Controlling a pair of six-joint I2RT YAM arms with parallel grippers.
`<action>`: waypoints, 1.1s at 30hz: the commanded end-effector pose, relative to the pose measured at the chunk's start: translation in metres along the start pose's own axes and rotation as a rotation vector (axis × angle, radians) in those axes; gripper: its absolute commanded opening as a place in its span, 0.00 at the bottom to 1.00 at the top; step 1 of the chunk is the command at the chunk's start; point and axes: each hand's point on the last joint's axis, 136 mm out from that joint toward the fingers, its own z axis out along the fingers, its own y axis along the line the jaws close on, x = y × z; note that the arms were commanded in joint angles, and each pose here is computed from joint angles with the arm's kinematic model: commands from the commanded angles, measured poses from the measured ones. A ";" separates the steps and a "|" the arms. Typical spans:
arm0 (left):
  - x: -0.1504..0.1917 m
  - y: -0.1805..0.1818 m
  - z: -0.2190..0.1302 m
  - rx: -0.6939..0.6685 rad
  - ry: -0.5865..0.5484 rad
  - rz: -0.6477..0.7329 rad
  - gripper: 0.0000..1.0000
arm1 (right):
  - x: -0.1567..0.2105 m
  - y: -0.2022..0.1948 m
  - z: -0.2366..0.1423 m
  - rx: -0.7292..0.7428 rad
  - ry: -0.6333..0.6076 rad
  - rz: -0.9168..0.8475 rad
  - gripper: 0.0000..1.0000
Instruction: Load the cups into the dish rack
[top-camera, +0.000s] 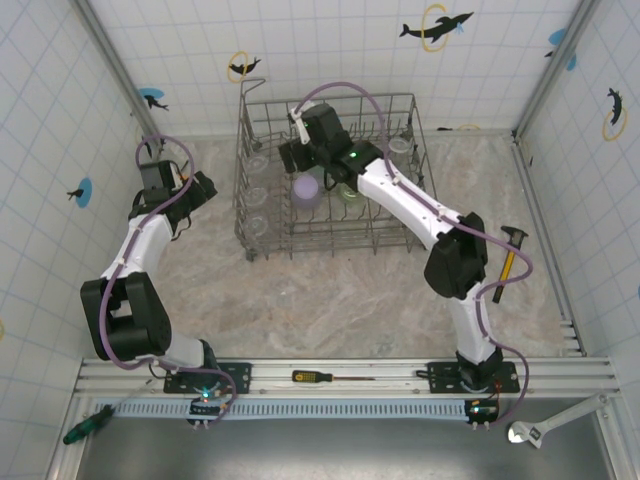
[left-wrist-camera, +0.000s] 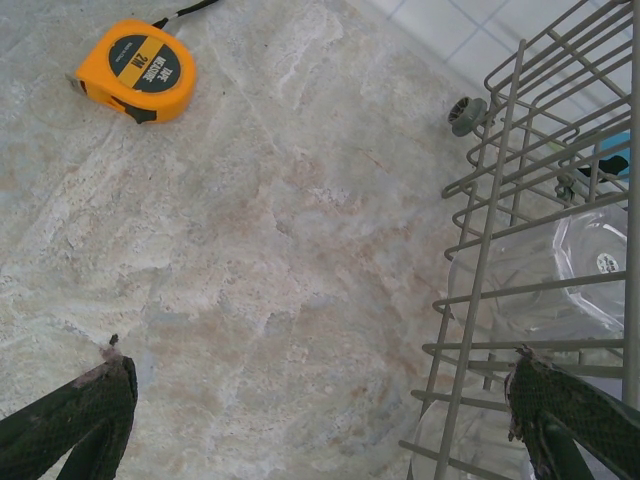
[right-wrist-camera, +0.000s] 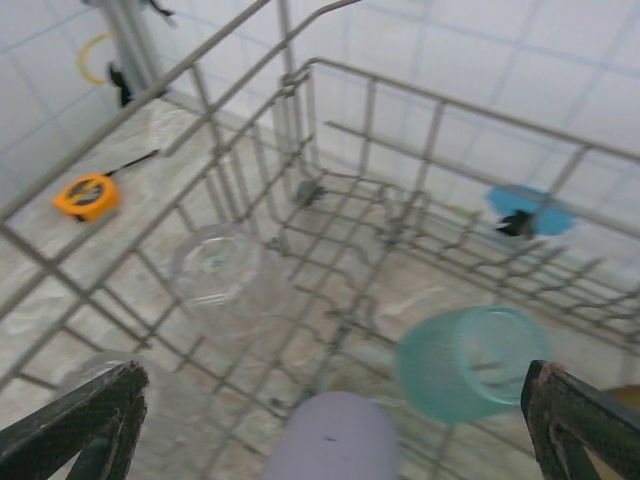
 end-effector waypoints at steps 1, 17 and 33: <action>-0.009 -0.004 -0.005 0.006 -0.022 0.006 0.97 | 0.002 -0.039 -0.028 0.157 0.030 -0.060 1.00; -0.010 0.015 -0.012 -0.059 -0.140 0.053 0.98 | 0.076 -0.166 -0.102 0.402 0.078 0.105 1.00; 0.021 0.059 -0.010 -0.165 -0.284 0.086 0.97 | 0.161 -0.266 -0.198 0.687 -0.137 0.298 1.00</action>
